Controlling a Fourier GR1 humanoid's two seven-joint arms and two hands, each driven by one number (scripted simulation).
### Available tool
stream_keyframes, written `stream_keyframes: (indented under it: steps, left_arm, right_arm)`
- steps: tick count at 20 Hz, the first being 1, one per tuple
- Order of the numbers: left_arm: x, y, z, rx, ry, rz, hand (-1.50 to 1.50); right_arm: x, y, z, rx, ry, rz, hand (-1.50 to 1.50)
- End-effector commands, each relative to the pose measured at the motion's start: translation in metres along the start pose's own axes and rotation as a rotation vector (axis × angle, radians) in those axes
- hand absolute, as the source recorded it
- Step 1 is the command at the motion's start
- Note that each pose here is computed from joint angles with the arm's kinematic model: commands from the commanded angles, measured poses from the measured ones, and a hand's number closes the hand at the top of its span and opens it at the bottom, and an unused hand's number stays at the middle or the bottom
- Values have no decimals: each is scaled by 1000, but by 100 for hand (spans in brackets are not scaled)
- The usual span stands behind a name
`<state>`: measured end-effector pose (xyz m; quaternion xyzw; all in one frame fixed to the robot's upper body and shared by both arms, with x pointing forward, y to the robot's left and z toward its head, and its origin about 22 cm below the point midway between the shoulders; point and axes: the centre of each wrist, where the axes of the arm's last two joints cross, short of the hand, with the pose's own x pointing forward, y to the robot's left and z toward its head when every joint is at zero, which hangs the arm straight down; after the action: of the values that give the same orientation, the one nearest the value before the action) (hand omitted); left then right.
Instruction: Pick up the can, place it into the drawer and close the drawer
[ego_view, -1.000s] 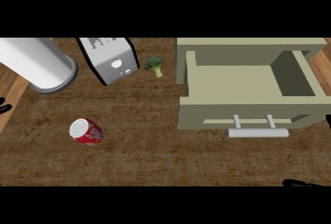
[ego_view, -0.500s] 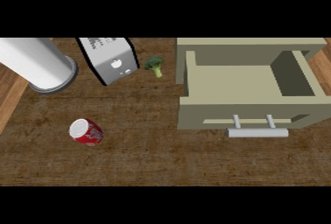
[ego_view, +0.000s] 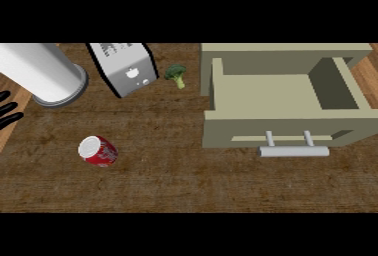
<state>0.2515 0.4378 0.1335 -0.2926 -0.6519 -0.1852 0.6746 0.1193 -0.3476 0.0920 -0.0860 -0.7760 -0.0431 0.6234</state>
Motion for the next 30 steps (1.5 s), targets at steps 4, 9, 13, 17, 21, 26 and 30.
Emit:
stream_keyframes:
  steps: [4,9,13,17,21,26,30]
  left_arm:
    - [-20,-9,-36,16,44,50,-150]
    - [-38,-7,-41,7,60,29,-150]
    - [-54,-12,-55,43,76,23,-150]
    - [-87,-20,-52,40,92,-11,-150]
    - [-113,-15,-52,59,103,-6,-150]
    - [-121,-7,-57,126,103,-34,-150]
    - [-145,9,-47,149,122,-33,-150]
  right_arm:
    - [1,-6,11,-4,-10,-14,-150]
    - [-7,-25,1,1,0,11,-150]
    - [4,-26,17,-2,-10,-9,-150]
    - [13,-30,25,-3,4,7,-150]
    - [19,-33,26,-1,8,-4,-150]
    - [17,-43,29,-18,-3,-11,-150]
    - [7,-43,28,-10,17,3,-150]
